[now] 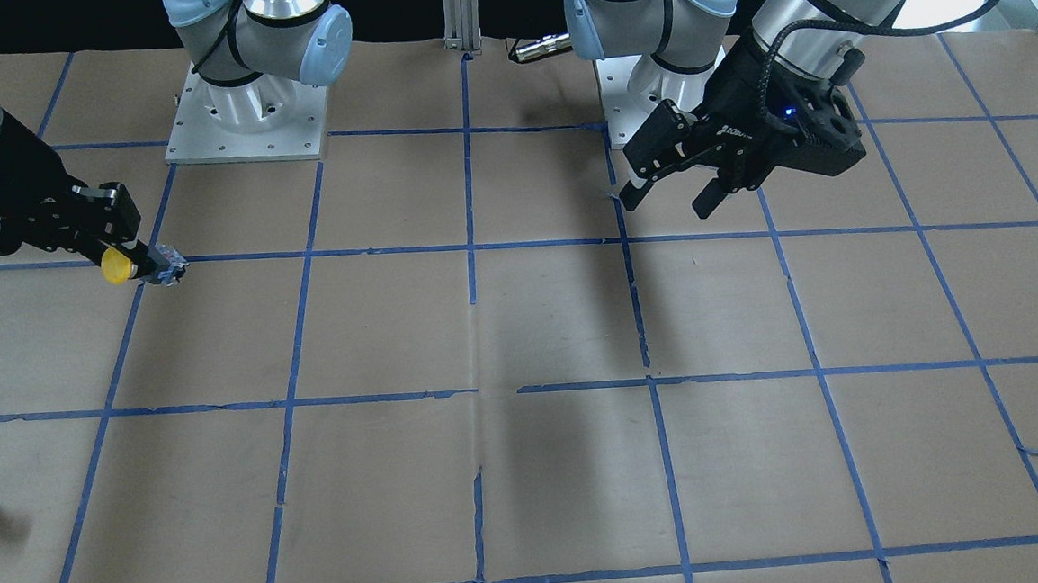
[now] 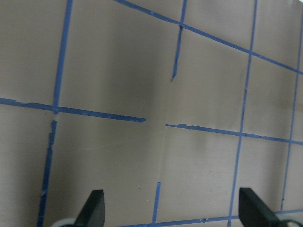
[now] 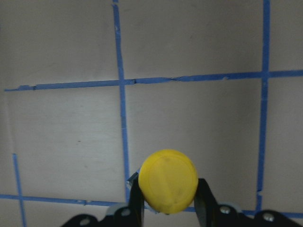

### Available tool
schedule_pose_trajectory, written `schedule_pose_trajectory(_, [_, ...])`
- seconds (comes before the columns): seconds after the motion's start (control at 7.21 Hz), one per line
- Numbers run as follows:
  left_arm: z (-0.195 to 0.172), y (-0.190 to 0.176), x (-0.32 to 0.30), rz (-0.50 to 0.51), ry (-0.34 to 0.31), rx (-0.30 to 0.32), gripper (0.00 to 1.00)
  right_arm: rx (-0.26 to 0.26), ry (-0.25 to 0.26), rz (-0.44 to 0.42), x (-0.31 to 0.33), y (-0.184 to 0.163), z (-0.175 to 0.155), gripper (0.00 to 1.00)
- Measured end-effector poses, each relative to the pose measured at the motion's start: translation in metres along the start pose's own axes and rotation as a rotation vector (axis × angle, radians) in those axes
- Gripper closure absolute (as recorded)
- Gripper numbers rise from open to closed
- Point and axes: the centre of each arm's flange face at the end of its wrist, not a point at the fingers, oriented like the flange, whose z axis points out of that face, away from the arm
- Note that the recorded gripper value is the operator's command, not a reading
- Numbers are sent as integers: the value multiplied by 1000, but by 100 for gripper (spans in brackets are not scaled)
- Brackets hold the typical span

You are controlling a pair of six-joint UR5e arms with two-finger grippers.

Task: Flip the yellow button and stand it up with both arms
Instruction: 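Carry the button with the right gripper toward the green button and lower it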

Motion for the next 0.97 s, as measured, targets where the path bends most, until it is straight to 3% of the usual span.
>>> schedule_pose_trajectory(0.28, [-28,-1,-5,5,-202,-10,0,54,100,-186,46,8,23,90])
schedule_pose_trajectory(0.42, [-36,2,-6,18,-264,-23,0,75,139,-263,71,15,33,90])
schedule_pose_trajectory(0.69, [-35,3,-3,105,-329,-45,0,107,196,-402,115,34,52,91])
schedule_pose_trajectory(0.97, [-31,-6,2,167,-350,-67,0,124,233,-498,141,49,64,91])
